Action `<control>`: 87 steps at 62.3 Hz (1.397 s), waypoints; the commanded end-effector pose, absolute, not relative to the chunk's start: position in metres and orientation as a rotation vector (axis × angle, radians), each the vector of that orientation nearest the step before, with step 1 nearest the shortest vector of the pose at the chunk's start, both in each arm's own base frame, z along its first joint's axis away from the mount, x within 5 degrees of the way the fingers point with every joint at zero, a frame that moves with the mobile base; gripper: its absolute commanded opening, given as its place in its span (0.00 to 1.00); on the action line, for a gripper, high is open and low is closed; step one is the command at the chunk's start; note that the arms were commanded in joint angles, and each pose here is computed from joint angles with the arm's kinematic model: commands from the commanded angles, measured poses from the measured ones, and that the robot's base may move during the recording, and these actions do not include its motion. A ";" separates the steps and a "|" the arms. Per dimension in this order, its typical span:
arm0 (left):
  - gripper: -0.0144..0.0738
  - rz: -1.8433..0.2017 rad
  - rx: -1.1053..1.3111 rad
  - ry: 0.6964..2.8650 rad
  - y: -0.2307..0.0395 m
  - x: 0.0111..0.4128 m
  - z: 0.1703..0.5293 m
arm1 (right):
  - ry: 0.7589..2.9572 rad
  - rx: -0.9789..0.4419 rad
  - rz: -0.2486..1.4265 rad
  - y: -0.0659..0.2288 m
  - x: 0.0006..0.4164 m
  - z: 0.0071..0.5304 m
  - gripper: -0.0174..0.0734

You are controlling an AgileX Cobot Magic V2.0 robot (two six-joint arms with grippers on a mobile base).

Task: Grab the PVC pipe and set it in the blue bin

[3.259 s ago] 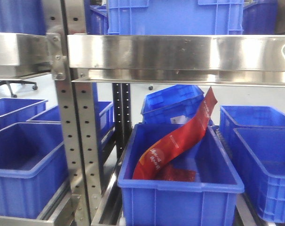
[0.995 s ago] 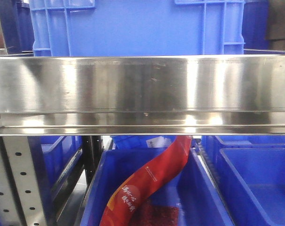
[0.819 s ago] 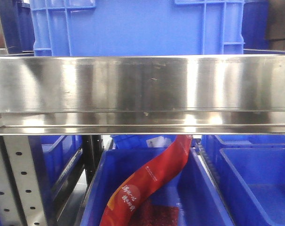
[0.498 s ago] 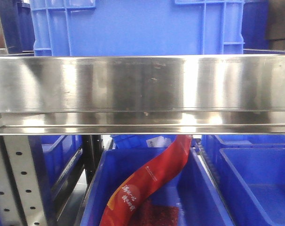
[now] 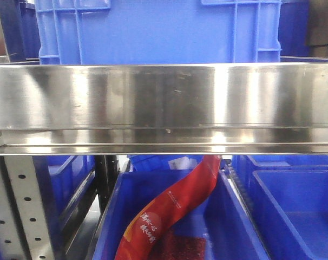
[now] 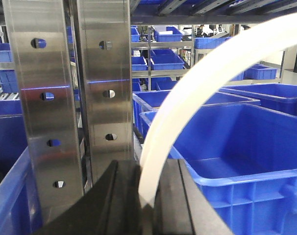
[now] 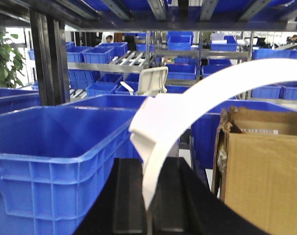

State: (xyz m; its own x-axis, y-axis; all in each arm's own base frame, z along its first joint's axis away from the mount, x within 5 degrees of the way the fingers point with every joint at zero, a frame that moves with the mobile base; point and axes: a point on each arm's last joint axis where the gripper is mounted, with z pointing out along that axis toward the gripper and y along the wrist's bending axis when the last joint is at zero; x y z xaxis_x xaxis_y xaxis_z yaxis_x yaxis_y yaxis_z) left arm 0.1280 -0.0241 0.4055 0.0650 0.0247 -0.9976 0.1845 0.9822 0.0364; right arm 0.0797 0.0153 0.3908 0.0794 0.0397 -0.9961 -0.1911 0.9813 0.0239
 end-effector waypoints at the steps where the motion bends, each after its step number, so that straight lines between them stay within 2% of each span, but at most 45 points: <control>1: 0.04 -0.121 0.165 1.469 -0.024 0.127 0.409 | 1.443 -0.119 0.171 0.015 0.079 0.394 0.01; 7: 0.04 -0.133 0.157 1.480 -0.025 0.131 0.408 | 1.457 -0.110 0.186 0.016 0.082 0.393 0.01; 11: 0.04 -0.210 0.107 1.498 -0.026 0.132 0.413 | 1.463 -0.092 0.218 0.017 0.085 0.396 0.01; 19: 0.04 -0.306 0.099 1.542 -0.031 0.130 0.444 | 1.464 -0.061 0.275 0.020 0.095 0.414 0.01; 34: 0.04 -0.295 0.284 1.655 -0.050 0.152 0.490 | 1.601 -0.098 0.293 0.035 0.141 0.436 0.01; 45: 0.04 -0.360 0.342 1.702 -0.074 0.188 0.502 | 1.674 -0.200 0.373 0.065 0.176 0.449 0.01; 57: 0.04 -0.445 0.323 1.786 -0.102 0.234 0.498 | 1.775 -0.310 0.444 0.104 0.212 0.458 0.01; 70: 0.04 -0.495 0.331 1.818 -0.133 0.283 0.497 | 1.868 -0.358 0.511 0.143 0.253 0.461 0.01; 87: 0.04 -0.536 0.261 1.790 -0.154 0.335 0.491 | 1.871 -0.399 0.554 0.179 0.287 0.460 0.01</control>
